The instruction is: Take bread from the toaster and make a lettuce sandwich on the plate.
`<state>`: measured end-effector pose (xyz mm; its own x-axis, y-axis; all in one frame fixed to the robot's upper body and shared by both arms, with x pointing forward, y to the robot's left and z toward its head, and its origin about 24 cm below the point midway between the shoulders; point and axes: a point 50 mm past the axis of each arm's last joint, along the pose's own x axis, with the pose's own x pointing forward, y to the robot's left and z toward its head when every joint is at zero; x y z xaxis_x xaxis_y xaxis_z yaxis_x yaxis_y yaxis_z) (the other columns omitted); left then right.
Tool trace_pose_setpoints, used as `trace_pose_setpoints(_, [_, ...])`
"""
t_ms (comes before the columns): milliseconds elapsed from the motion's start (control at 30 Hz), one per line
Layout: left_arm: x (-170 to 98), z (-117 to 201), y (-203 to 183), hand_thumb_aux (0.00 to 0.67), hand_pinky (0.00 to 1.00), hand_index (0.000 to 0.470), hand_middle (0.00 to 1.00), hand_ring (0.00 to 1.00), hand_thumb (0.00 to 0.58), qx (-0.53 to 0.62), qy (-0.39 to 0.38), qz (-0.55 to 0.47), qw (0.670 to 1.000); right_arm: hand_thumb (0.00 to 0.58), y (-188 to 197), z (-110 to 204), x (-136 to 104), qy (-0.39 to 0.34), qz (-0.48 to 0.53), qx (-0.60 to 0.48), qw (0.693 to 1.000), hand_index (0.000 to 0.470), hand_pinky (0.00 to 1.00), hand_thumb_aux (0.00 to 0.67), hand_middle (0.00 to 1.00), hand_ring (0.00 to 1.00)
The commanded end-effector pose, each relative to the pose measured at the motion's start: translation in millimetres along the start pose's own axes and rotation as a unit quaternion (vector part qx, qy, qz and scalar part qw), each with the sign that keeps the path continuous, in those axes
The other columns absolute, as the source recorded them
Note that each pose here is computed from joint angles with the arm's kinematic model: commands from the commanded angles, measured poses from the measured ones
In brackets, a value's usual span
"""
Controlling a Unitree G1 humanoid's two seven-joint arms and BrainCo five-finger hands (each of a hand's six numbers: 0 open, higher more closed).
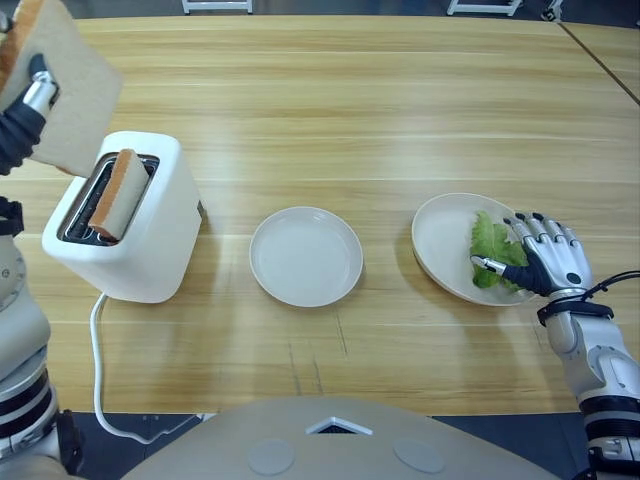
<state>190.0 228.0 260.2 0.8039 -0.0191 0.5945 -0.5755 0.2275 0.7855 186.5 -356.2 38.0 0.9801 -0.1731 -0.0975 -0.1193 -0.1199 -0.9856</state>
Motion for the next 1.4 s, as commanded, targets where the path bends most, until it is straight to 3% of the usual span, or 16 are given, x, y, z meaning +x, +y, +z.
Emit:
trace_pose_setpoints(33, [5, 24, -6, 0.670, 1.00, 0.470, 1.00, 1.00, 0.580, -0.108, -0.042, -0.021, 0.993, 0.172, 16, -6, -7, 0.002, 0.064, -0.023, 0.998, 0.076, 0.00, 0.108, 0.00, 0.00])
trace_pose_setpoints(67, [6, 30, -11, 0.670, 1.00, 0.470, 1.00, 1.00, 0.580, -0.137, -0.051, -0.030, 0.989, 0.183, 19, -7, -8, 0.004, 0.081, -0.027, 0.996, 0.081, 0.00, 0.116, 0.00, 0.00])
trace_pose_setpoints(100, [7, 38, -17, 0.670, 1.00, 0.470, 1.00, 1.00, 0.580, -0.156, -0.061, -0.045, 0.985, 0.438, 22, -7, -8, 0.004, 0.092, -0.030, 0.995, 0.238, 0.00, 0.339, 0.00, 0.00])
trace_pose_setpoints(167, [7, 54, -34, 0.670, 1.00, 0.470, 1.00, 1.00, 0.580, -0.202, -0.080, -0.081, 0.973, 0.580, 24, -6, -4, 0.003, 0.095, -0.030, 0.995, 0.470, 0.00, 0.670, 0.00, 0.00])
trace_pose_setpoints(433, [-11, 102, -130, 0.670, 1.00, 0.470, 1.00, 1.00, 0.580, -0.287, -0.106, -0.310, 0.900, 0.580, -9, 3, 10, -0.019, 0.017, 0.017, 1.000, 0.470, 0.00, 0.670, 0.00, 0.00])
trace_pose_setpoints(667, [-58, 93, -228, 0.670, 1.00, 0.470, 1.00, 1.00, 0.580, -0.185, -0.102, -0.543, 0.813, 0.580, -53, 17, 12, -0.064, -0.102, 0.046, 0.992, 0.470, 0.00, 0.670, 0.00, 0.00])
trace_pose_setpoints(900, [-58, 105, -256, 0.670, 1.00, 0.470, 1.00, 1.00, 0.580, -0.117, -0.162, -0.570, 0.797, 0.580, -65, 27, 6, -0.092, -0.122, 0.066, 0.986, 0.470, 0.00, 0.670, 0.00, 0.00])
trace_pose_setpoints(1067, [-50, 133, -245, 0.670, 1.00, 0.470, 1.00, 1.00, 0.580, -0.110, -0.270, -0.492, 0.820, 0.580, -68, 36, 4, -0.113, -0.125, 0.084, 0.982, 0.470, 0.00, 0.670, 0.00, 0.00])
trace_pose_setpoints(1100, [-49, 142, -239, 0.670, 0.92, 0.470, 0.92, 0.92, 0.580, -0.112, -0.301, -0.465, 0.825, 0.580, -69, 40, 4, -0.121, -0.128, 0.089, 0.980, 0.470, 0.00, 0.670, 0.00, 0.00])
trace_pose_setpoints(1133, [-51, 150, -236, 0.670, 0.53, 0.470, 0.53, 0.53, 0.580, -0.128, -0.319, -0.456, 0.821, 0.580, -70, 44, 3, -0.127, -0.130, 0.094, 0.979, 0.470, 0.00, 0.670, 0.00, 0.00])
trace_pose_setpoints(1200, [-58, 163, -234, 0.604, 0.00, 0.424, 0.00, 0.00, 0.574, -0.148, -0.355, -0.446, 0.808, 0.580, -70, 54, 3, -0.143, -0.131, 0.109, 0.975, 0.470, 0.00, 0.670, 0.00, 0.00])
trace_pose_setpoints(1233, [-62, 166, -234, 0.596, 0.00, 0.418, 0.00, 0.00, 0.573, -0.147, -0.367, -0.446, 0.803, 0.580, -70, 58, 2, -0.150, -0.130, 0.115, 0.973, 0.470, 0.00, 0.670, 0.00, 0.00])
trace_pose_setpoints(1267, [-64, 168, -234, 0.528, 0.00, 0.370, 0.00, 0.00, 0.554, -0.140, -0.381, -0.441, 0.801, 0.580, -69, 64, 1, -0.160, -0.128, 0.120, 0.971, 0.470, 0.00, 0.670, 0.00, 0.00])
trace_pose_setpoints(1300, [-65, 169, -233, 0.357, 0.00, 0.251, 0.00, 0.00, 0.454, -0.135, -0.388, -0.435, 0.801, 0.580, -69, 70, 1, -0.169, -0.127, 0.125, 0.969, 0.470, 0.00, 0.670, 0.00, 0.00])
trace_pose_setpoints(1333, [-65, 168, -233, 0.000, 0.00, 0.000, 0.00, 0.00, 0.000, -0.138, -0.386, -0.434, 0.803, 0.580, -68, 76, 0, -0.178, -0.123, 0.131, 0.967, 0.470, 0.00, 0.670, 0.00, 0.00])
trace_pose_setpoints(1400, [-64, 161, -234, 0.000, 0.00, 0.000, 0.00, 0.00, 0.000, -0.137, -0.371, -0.437, 0.808, 0.580, -68, 82, 0, -0.188, -0.118, 0.142, 0.965, 0.470, 0.00, 0.670, 0.00, 0.00])
